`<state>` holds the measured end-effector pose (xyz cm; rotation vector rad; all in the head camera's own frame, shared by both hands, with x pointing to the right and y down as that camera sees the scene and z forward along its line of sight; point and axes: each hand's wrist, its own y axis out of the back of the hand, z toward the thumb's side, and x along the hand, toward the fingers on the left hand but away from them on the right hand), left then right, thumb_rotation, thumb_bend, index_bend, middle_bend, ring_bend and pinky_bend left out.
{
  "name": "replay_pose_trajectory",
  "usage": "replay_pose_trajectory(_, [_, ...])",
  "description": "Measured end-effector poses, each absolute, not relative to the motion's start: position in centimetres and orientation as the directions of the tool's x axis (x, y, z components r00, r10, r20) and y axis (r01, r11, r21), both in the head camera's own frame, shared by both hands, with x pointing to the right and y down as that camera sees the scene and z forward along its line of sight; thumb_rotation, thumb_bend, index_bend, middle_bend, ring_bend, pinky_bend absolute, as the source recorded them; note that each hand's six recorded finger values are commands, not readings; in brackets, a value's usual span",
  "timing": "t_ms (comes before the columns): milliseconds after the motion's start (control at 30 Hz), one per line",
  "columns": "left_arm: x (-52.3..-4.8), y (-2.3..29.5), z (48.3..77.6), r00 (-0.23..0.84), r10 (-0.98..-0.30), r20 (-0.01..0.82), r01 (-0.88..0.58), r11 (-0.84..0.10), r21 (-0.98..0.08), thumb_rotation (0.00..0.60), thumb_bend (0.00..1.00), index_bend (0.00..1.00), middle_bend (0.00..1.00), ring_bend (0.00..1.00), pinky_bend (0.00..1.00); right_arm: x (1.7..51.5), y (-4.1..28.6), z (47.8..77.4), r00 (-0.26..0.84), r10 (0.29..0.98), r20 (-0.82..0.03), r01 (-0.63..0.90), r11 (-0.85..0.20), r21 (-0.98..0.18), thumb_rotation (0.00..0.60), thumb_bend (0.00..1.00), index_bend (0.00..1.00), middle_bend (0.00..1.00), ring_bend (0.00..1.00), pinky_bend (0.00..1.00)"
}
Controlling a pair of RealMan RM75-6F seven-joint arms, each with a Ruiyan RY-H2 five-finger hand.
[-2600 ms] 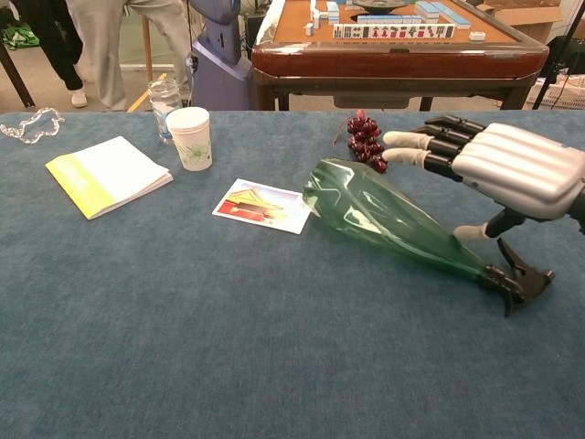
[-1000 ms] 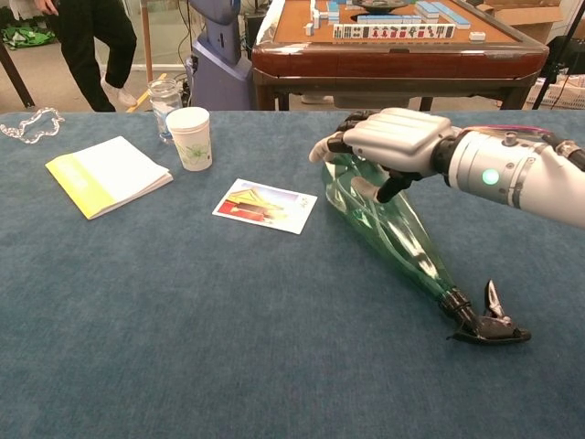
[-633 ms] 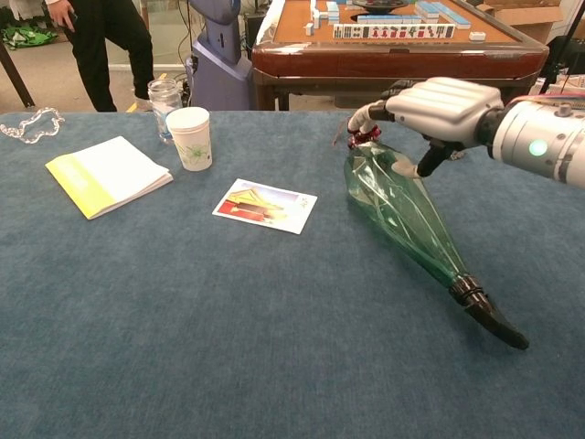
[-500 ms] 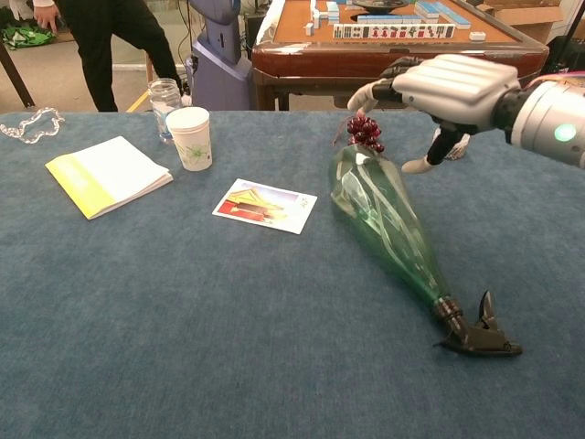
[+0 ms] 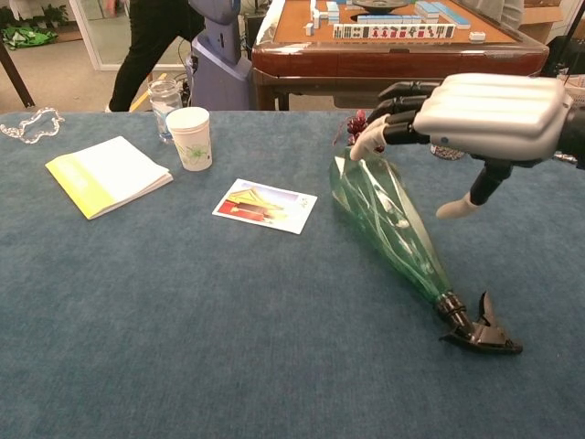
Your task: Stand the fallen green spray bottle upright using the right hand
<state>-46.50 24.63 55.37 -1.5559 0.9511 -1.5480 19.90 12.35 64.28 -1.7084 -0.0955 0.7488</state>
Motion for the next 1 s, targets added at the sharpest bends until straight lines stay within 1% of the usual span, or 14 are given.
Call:
replay_pose_trajectory(133, [-46.6, 24.6, 55.3, -0.005, -0.889, 0.458, -0.004, -0.458, -0.889, 0.600, 0.36, 0.32, 0.26, 0.24, 0.16, 20.5, 12.8, 64.6, 0.802, 0.403, -0.440, -0.363, -0.255, -0.896, 0.600, 0.01, 0.21, 0.19, 0.09, 0.00])
replay_pose_trajectory(300, [-46.4, 24.7, 55.3, -0.005, -0.888, 0.460, -0.001, -0.460, -0.888, 0.600, 0.36, 0.32, 0.26, 0.24, 0.16, 20.4, 13.3, 64.7, 0.827, 0.359, -0.433, -0.373, -0.226, -0.900, 0.600, 0.00, 0.21, 0.18, 0.09, 0.00])
replay_pose_trajectory(433, [-46.4, 24.7, 55.2, -0.012, -0.891, 0.454, -0.001, -0.454, -0.891, 0.600, 0.36, 0.32, 0.26, 0.24, 0.16, 20.4, 13.9, 65.3, 0.850, 0.297, -0.435, -0.401, -0.169, -0.900, 0.600, 0.00, 0.20, 0.18, 0.09, 0.00])
replay_pose_trajectory(533, [-46.4, 24.8, 55.1, -0.016, -0.890, 0.457, 0.002, -0.457, -0.890, 0.600, 0.36, 0.32, 0.26, 0.24, 0.16, 20.5, 14.2, 65.9, 0.859, 0.267, -0.437, -0.414, -0.141, -0.899, 0.600, 0.00, 0.21, 0.18, 0.09, 0.00])
replay_pose_trajectory(833, [-46.7, 25.1, 54.8, -0.034, -0.890, 0.454, 0.005, -0.454, -0.891, 0.600, 0.36, 0.32, 0.26, 0.24, 0.16, 20.5, 15.1, 67.9, 0.870, 0.190, -0.455, -0.444, -0.101, -0.890, 0.600, 0.00, 0.21, 0.18, 0.09, 0.00])
replay_pose_trajectory(1000, [-46.8, 25.3, 54.7, -0.041, -0.890, 0.454, 0.010, -0.455, -0.891, 0.600, 0.36, 0.32, 0.26, 0.24, 0.16, 20.5, 15.3, 68.9, 0.873, 0.161, -0.460, -0.455, -0.073, -0.888, 0.600, 0.00, 0.24, 0.18, 0.08, 0.00])
